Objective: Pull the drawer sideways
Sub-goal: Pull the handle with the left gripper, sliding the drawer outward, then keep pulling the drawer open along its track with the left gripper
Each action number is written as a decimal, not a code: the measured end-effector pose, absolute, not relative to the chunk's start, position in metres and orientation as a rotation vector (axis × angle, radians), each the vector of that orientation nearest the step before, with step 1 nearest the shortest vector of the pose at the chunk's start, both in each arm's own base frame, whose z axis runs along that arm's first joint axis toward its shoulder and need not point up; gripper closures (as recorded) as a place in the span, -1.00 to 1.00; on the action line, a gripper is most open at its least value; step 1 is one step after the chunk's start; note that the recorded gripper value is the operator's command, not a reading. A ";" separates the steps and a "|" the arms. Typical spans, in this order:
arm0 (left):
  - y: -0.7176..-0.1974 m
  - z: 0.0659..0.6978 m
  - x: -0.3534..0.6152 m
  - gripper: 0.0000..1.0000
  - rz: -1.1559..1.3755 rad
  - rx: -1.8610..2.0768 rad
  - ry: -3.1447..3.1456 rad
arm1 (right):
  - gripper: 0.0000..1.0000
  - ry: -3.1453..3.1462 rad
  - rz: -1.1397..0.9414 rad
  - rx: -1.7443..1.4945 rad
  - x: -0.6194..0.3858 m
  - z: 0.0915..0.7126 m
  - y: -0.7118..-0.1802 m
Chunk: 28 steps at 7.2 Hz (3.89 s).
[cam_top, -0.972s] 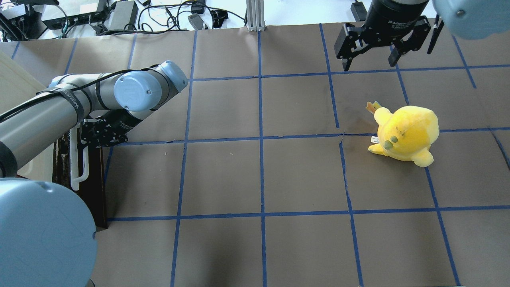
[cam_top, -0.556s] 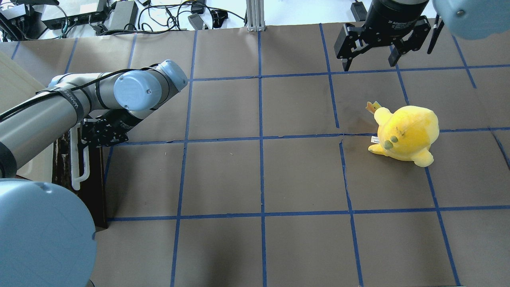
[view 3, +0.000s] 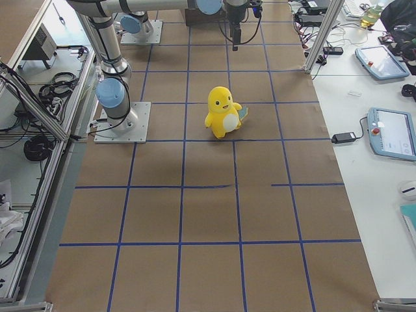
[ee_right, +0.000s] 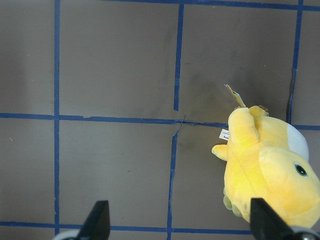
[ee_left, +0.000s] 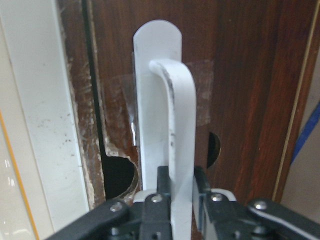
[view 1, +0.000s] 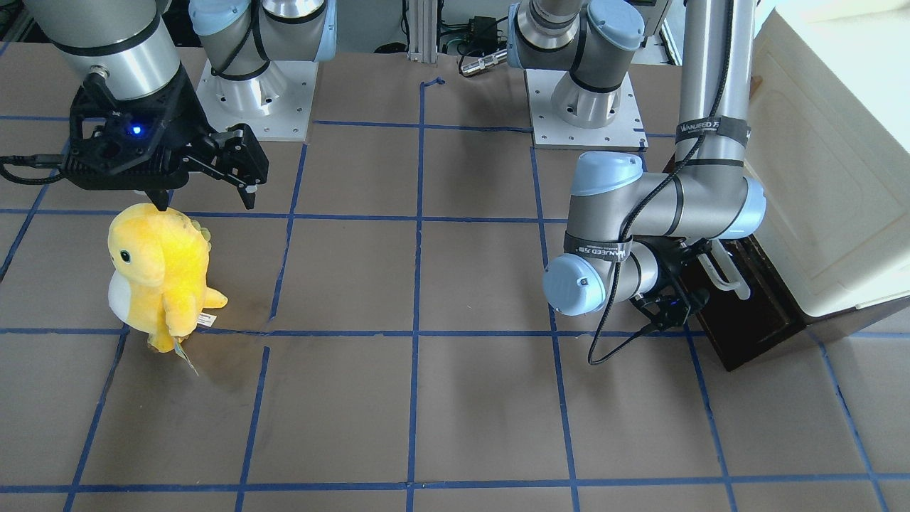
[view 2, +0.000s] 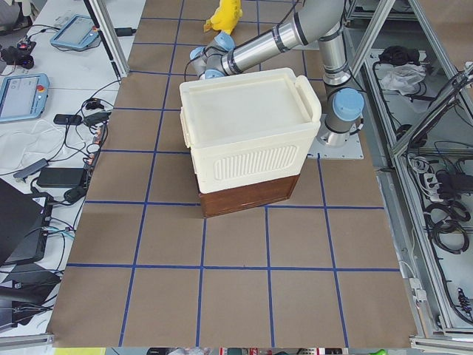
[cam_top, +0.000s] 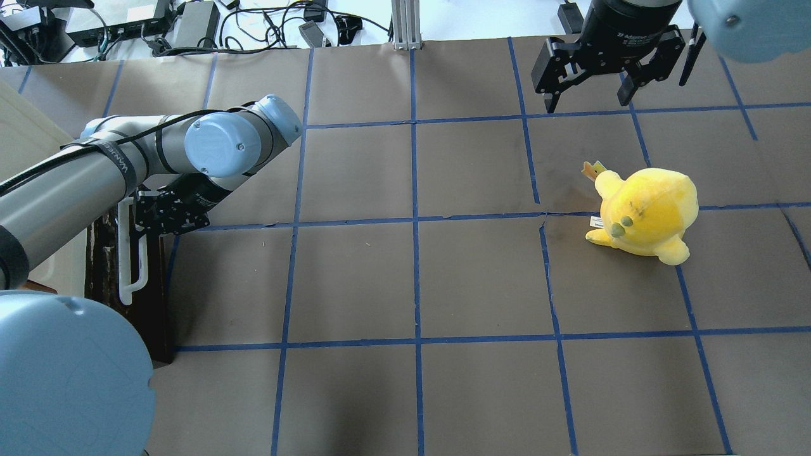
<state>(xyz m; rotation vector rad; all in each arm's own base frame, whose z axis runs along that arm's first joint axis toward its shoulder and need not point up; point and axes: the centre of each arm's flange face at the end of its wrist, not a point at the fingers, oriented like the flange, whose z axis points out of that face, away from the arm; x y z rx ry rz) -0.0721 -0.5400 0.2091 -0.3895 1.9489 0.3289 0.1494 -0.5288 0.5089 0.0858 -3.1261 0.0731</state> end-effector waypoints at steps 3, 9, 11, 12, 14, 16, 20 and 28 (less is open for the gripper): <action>-0.539 0.211 -0.075 0.68 0.328 -0.389 1.954 | -1.00 -3.126 0.073 0.086 0.149 0.509 -0.529; -0.552 0.217 -0.075 0.68 0.330 -0.369 1.973 | -1.00 -3.126 0.073 0.086 0.149 0.509 -0.529; -0.551 0.214 -0.077 0.68 0.341 -0.380 1.982 | -1.00 -3.126 0.073 0.086 0.149 0.509 -0.529; -0.550 0.213 -0.078 0.68 0.344 -0.384 1.983 | -1.00 -3.126 0.073 0.086 0.149 0.509 -0.529; -0.549 0.212 -0.080 0.68 0.345 -0.382 1.983 | -1.00 -3.126 0.073 0.086 0.149 0.509 -0.529; -0.548 0.211 -0.085 0.68 0.343 -0.366 1.985 | -1.00 -3.126 0.073 0.086 0.149 0.509 -0.529; -0.549 0.213 -0.088 0.68 0.337 -0.359 1.987 | -1.00 -3.126 0.073 0.086 0.149 0.509 -0.529; -0.548 0.214 -0.098 0.68 0.326 -0.357 2.002 | -1.00 -3.126 0.073 0.086 0.149 0.509 -0.529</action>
